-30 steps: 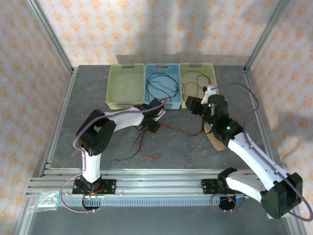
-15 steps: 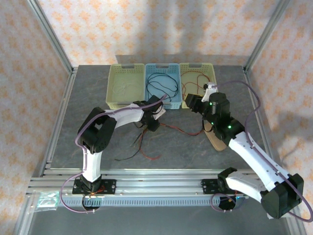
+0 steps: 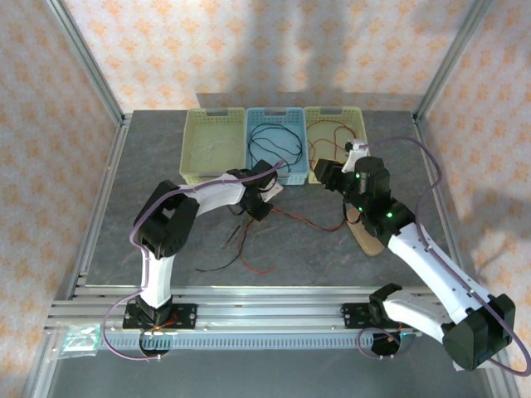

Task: Untangle the cables

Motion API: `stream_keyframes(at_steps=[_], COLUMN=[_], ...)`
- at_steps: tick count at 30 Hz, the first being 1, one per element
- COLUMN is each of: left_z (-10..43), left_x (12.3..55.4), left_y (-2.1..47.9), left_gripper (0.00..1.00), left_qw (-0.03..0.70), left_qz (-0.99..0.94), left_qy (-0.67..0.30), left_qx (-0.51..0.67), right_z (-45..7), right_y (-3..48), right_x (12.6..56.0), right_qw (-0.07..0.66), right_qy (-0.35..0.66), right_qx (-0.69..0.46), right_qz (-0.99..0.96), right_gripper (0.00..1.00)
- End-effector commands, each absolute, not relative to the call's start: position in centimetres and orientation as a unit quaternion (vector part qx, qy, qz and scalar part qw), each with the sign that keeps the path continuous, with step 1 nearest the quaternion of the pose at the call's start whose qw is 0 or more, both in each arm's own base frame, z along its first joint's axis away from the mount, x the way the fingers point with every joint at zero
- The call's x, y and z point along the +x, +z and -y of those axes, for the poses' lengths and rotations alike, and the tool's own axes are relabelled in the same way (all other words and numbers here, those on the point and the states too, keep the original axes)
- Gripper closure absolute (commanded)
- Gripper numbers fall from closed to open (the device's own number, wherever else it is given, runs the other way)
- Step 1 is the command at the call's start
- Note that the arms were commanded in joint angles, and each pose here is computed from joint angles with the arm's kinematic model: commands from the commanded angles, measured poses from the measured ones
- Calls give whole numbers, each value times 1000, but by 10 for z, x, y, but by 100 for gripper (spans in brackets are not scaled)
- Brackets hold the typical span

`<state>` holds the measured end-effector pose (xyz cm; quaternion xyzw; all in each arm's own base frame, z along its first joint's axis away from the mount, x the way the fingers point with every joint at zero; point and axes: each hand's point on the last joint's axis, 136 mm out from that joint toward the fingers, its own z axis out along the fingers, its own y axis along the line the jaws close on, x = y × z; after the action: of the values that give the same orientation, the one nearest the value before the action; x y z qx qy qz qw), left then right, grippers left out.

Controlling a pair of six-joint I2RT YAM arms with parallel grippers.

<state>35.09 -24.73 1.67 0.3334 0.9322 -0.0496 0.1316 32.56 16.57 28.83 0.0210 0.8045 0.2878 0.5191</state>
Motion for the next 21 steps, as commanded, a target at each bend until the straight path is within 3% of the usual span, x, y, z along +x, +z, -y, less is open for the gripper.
stream_keyframes(at_steps=[1, 8, 16, 21], left_z=[233, 250, 277, 275], left_x=[345, 345, 349, 349], left_y=[-21, 11, 130, 170], left_gripper=[89, 99, 100, 100], left_qw=[94, 127, 268, 312], left_qz=[-936, -932, -912, -900], left_qy=[-10, -13, -121, -184], left_qx=[339, 340, 287, 244], right_z=[-166, -157, -157, -166], right_y=[307, 317, 330, 324], right_x=[327, 324, 319, 310], right_qw=[532, 551, 569, 551], right_qy=[299, 291, 308, 336], right_qx=[26, 38, 33, 19], right_qz=[-792, -781, -762, -764], right_gripper=[65, 65, 65, 65])
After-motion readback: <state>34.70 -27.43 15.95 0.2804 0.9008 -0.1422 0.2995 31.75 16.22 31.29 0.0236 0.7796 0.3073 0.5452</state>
